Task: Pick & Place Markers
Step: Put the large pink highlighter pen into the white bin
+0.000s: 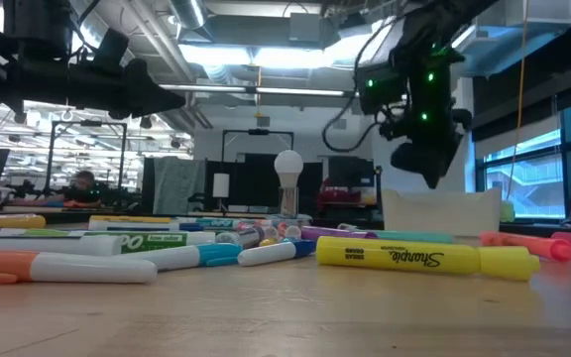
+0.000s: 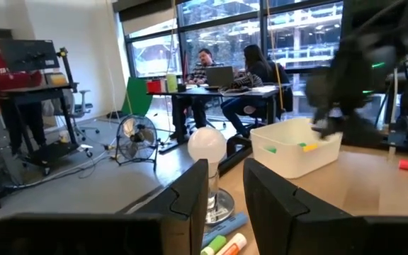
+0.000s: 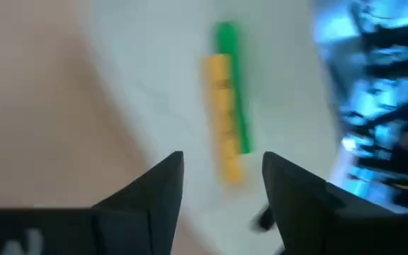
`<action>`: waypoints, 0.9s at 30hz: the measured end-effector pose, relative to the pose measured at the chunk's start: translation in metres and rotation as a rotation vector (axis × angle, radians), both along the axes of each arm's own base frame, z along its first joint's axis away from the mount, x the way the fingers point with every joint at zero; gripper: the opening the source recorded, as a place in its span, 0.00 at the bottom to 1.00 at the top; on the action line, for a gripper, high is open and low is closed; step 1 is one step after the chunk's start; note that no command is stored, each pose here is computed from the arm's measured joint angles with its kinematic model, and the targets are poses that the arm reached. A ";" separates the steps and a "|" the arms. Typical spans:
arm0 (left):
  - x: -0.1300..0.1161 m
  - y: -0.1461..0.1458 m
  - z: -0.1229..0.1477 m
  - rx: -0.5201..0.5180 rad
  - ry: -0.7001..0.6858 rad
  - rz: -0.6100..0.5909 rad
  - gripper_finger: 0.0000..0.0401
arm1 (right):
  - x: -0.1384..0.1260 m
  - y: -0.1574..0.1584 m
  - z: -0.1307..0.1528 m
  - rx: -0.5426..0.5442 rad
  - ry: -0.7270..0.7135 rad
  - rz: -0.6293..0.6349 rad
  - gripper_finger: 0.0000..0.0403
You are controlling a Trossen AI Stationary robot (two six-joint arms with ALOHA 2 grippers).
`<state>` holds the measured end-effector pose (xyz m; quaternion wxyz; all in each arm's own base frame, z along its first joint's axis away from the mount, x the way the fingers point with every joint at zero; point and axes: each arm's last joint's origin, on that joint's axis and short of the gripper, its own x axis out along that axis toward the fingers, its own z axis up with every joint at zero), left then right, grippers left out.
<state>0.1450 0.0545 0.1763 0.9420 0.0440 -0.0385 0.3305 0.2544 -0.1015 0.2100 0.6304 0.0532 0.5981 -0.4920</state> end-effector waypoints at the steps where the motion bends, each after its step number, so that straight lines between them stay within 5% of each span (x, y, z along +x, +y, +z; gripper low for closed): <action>1: 0.000 0.000 0.000 0.000 0.000 0.000 0.21 | 0.000 0.008 0.003 0.021 -0.033 -0.003 0.48; 10: 0.001 -0.001 0.000 -0.025 -0.020 -0.042 0.21 | -0.020 0.084 0.025 0.258 -0.145 -0.184 0.49; 16: 0.001 -0.001 0.000 -0.038 -0.031 -0.047 0.21 | -0.040 0.112 -0.008 0.345 -0.057 -0.288 0.49; 21: 0.001 -0.001 0.000 -0.070 -0.056 -0.051 0.21 | -0.065 0.115 -0.039 0.273 0.018 -0.420 0.49; 27: 0.001 -0.001 0.001 -0.082 -0.075 -0.053 0.21 | -0.073 0.116 -0.068 0.343 -0.045 -0.425 0.49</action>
